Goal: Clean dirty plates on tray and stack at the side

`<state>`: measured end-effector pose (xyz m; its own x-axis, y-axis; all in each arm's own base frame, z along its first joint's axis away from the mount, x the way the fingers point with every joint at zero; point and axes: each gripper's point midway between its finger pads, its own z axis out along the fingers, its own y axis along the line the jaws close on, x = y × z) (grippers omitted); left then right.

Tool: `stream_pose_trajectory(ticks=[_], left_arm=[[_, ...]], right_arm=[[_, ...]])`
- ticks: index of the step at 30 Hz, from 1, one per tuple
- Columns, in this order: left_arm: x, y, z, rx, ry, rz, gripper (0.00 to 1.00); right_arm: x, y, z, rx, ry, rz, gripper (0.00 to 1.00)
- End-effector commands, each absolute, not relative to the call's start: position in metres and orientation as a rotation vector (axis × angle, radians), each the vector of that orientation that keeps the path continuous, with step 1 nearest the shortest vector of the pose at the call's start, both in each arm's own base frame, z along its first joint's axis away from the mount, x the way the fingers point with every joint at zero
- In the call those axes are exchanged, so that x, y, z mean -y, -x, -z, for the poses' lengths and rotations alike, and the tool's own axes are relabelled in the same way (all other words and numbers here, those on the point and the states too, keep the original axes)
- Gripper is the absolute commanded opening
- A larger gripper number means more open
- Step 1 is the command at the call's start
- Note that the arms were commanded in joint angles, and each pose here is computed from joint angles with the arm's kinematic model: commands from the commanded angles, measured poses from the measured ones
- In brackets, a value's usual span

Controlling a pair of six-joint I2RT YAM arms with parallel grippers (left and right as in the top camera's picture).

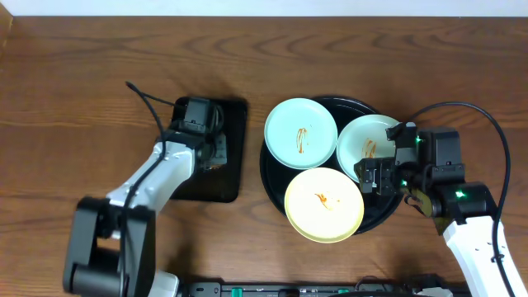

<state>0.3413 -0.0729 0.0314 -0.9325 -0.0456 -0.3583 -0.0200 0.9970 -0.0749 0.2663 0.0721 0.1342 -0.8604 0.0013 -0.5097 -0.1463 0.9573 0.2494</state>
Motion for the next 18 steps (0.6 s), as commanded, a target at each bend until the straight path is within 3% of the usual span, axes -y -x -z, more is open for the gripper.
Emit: stream_pose_trajectory(ticks=[1,10,14,18], left_arm=[[0.066,-0.367,-0.087,-2.599,0.070,0.051,0.07],[0.061,-0.345,-0.055,-2.713,0.163,0.034,0.07],[0.064,-0.331,-0.030,-2.792,0.198,0.055,0.07],[0.069,-0.324,-0.013,-2.857,0.195,0.092,0.07]], right_arm=[[-0.073,-0.269,-0.140,-2.565,0.119,-0.386,0.99],[-0.072,-0.259,-0.126,-2.643,0.105,-0.388,0.98],[-0.072,-0.253,-0.109,-2.720,0.073,-0.402,0.95],[-0.073,-0.248,-0.089,-2.808,0.061,-0.412,0.85]])
